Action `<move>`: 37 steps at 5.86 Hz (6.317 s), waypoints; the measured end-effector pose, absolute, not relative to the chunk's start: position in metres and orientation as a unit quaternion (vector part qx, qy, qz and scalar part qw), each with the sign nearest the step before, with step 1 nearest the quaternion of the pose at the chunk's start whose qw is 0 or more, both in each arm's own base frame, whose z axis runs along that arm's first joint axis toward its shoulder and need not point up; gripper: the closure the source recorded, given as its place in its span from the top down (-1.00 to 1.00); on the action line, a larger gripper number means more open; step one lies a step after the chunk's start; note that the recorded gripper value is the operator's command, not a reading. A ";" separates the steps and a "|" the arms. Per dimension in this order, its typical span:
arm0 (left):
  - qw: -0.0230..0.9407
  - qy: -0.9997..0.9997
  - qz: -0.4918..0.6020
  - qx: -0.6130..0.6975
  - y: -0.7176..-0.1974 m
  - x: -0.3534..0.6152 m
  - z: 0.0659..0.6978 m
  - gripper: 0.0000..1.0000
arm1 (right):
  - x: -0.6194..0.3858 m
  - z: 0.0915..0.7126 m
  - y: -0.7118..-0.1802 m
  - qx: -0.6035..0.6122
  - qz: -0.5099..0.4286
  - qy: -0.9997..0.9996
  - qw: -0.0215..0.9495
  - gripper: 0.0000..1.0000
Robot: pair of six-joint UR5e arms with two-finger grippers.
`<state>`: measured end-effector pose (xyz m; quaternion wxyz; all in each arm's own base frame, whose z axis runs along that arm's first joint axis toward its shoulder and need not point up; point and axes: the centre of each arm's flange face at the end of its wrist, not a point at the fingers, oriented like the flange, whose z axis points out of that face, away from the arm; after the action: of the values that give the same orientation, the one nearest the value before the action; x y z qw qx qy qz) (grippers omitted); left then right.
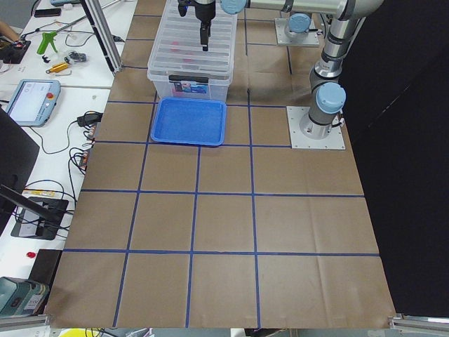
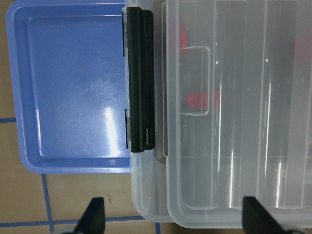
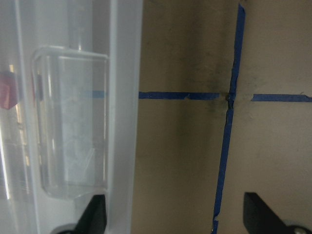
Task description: Place red block in blue tray from box
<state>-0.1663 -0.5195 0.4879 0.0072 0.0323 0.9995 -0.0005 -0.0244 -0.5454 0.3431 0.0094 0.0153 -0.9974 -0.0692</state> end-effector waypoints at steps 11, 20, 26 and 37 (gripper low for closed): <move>-0.004 0.803 0.030 0.596 -0.547 -0.162 0.445 0.96 | -0.166 0.348 -0.538 0.100 -0.058 -0.992 0.055 1.00; -0.021 0.702 -0.001 0.712 -0.576 -0.230 0.241 0.96 | -0.032 0.501 -0.537 -0.052 -0.062 -0.996 0.028 1.00; -0.039 0.699 0.011 0.714 -0.583 -0.236 0.186 -0.91 | 0.115 0.495 -0.527 -0.069 -0.068 -0.995 -0.017 1.00; -0.016 0.718 -0.022 0.696 -0.566 -0.022 0.356 -0.89 | 0.080 0.494 -0.537 -0.051 -0.062 -0.996 0.023 1.00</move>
<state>-0.0223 -0.5662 0.3562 -0.0163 0.6958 0.7178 -0.0222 0.0796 -0.5369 0.4939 0.0229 -0.0509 -0.9965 -0.0625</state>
